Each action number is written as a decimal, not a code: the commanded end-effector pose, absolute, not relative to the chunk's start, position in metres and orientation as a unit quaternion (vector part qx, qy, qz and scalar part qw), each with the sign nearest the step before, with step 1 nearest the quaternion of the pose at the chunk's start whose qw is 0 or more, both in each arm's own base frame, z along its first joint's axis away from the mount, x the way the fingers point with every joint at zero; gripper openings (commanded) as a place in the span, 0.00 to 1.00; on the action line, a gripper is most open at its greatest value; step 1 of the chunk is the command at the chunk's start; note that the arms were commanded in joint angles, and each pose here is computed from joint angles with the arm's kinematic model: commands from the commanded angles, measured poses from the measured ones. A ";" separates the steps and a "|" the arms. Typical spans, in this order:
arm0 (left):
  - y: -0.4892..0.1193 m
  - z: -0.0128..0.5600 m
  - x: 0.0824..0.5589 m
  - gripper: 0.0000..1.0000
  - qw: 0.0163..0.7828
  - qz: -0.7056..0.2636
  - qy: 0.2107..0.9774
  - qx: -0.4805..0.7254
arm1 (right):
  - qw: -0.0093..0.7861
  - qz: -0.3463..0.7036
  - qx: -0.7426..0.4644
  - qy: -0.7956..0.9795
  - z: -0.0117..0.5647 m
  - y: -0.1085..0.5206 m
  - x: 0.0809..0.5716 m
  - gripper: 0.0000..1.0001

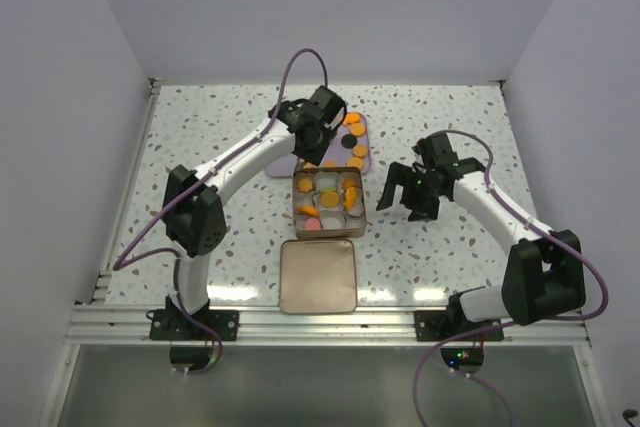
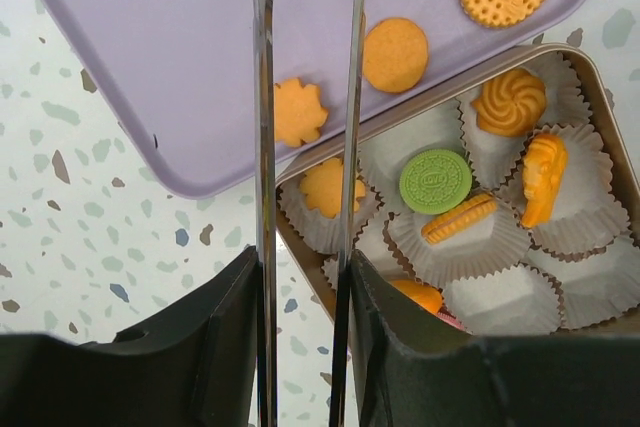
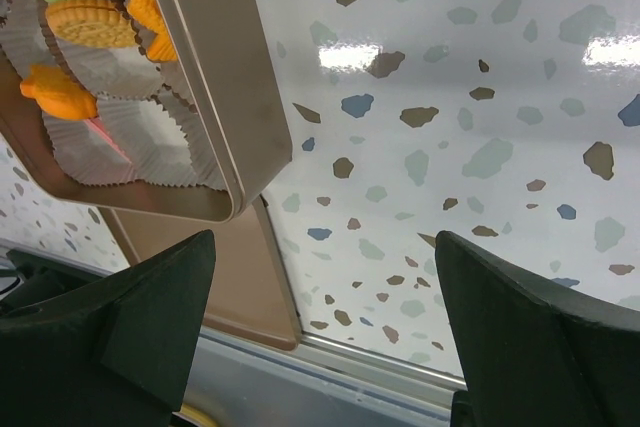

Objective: Pack the cookies

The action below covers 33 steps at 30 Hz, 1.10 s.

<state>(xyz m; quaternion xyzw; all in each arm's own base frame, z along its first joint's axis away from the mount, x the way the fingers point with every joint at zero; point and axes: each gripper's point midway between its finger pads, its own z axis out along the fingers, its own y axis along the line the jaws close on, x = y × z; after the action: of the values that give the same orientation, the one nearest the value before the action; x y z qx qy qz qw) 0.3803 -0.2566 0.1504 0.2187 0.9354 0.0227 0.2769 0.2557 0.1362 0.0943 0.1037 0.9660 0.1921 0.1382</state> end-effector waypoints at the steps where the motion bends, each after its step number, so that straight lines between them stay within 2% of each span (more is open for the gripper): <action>1: -0.252 0.204 0.373 0.41 0.326 -0.012 0.926 0.189 | 0.152 0.197 0.098 0.964 0.105 0.137 0.264 0.94; 5: -0.244 0.217 0.346 0.40 0.329 -0.049 0.922 0.196 | 0.157 0.201 0.100 0.962 0.109 0.137 0.262 0.95; 13: -0.222 0.226 0.261 0.40 0.335 -0.146 0.905 0.219 | 0.153 0.209 0.109 0.960 0.104 0.137 0.252 0.95; 22: -0.220 0.196 0.178 0.39 0.278 -0.196 0.894 0.292 | 0.143 0.222 0.117 0.957 0.096 0.139 0.237 0.94; 33: -0.210 0.167 0.155 0.38 0.233 -0.157 0.908 0.312 | 0.153 0.212 0.113 0.958 0.102 0.131 0.224 0.94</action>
<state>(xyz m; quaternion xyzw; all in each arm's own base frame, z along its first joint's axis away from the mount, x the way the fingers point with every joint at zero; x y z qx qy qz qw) 0.1546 -0.2110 0.1642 0.3131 0.9081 -0.1605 0.2270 0.2270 0.1332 0.0962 0.1134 0.9597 0.2118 0.1460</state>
